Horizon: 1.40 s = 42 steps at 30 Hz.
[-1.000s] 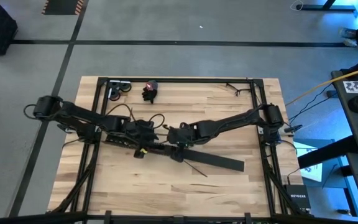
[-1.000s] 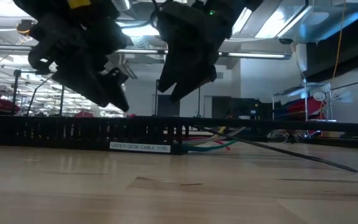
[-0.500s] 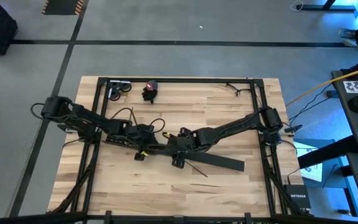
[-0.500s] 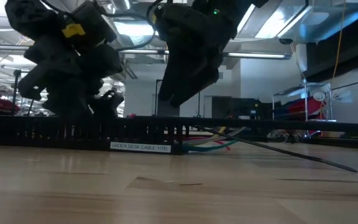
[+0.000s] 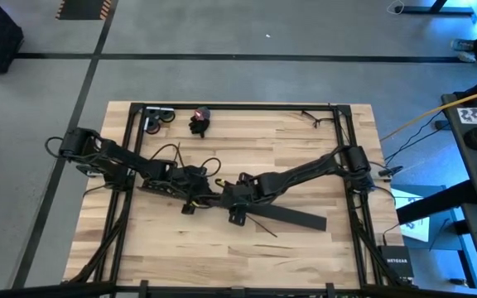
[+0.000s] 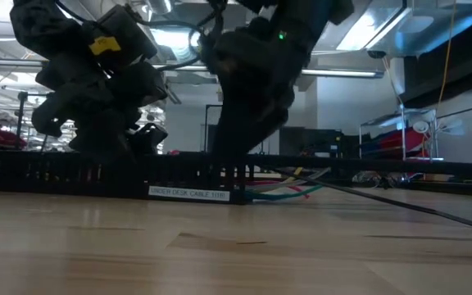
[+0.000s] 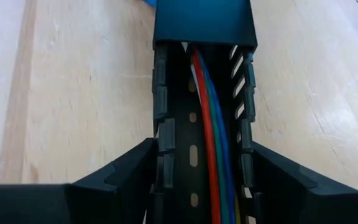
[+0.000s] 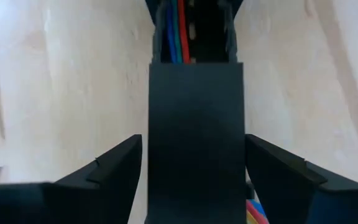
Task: Ziptie cables
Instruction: Close the black cable duct with the cable duct cover
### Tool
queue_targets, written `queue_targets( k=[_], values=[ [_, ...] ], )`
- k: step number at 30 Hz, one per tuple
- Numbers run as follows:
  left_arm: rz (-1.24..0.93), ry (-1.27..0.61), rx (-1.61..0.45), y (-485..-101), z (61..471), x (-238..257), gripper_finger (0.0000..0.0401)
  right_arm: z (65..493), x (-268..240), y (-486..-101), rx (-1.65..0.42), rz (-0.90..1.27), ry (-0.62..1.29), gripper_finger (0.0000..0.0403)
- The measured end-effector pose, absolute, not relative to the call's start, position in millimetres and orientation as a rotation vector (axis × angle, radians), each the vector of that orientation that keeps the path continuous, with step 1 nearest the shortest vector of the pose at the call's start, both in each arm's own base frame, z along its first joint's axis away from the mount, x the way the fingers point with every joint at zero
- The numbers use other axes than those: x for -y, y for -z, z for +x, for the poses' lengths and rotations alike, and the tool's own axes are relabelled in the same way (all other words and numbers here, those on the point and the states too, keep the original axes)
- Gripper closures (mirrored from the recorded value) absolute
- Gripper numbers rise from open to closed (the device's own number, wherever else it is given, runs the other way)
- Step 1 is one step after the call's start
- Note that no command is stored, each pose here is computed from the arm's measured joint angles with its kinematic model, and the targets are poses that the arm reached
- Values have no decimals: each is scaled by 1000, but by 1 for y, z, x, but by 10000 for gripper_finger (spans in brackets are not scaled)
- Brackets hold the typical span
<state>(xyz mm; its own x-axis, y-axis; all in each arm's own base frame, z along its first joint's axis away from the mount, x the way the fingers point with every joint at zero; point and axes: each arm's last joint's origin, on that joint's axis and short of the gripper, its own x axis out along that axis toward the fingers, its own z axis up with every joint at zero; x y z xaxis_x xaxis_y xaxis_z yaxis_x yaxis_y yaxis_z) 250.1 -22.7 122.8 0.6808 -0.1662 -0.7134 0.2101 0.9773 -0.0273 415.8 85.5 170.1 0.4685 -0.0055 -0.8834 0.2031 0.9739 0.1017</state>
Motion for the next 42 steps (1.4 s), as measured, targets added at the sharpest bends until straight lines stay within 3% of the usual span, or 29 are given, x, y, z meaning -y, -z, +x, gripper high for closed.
queue_targets(
  k=[8, 13, 29, 36, 42],
  values=[
    [42, 204, -795, -123, 250, 23, 186, 420, -83, -153, -1097, 208, 177, 138],
    [44, 211, -796, -123, 250, 23, 186, 424, -84, -154, -1060, 216, 150, 184],
    [57, 229, -774, -123, 251, 24, 187, 449, -71, -143, -874, 298, 125, 179],
    [36, 264, -777, -116, 255, 26, 187, 458, -74, -139, -888, 287, 122, 175],
    [47, 271, -727, -117, 263, 29, 150, 460, -73, -139, -889, 268, 109, 169]
  ],
)
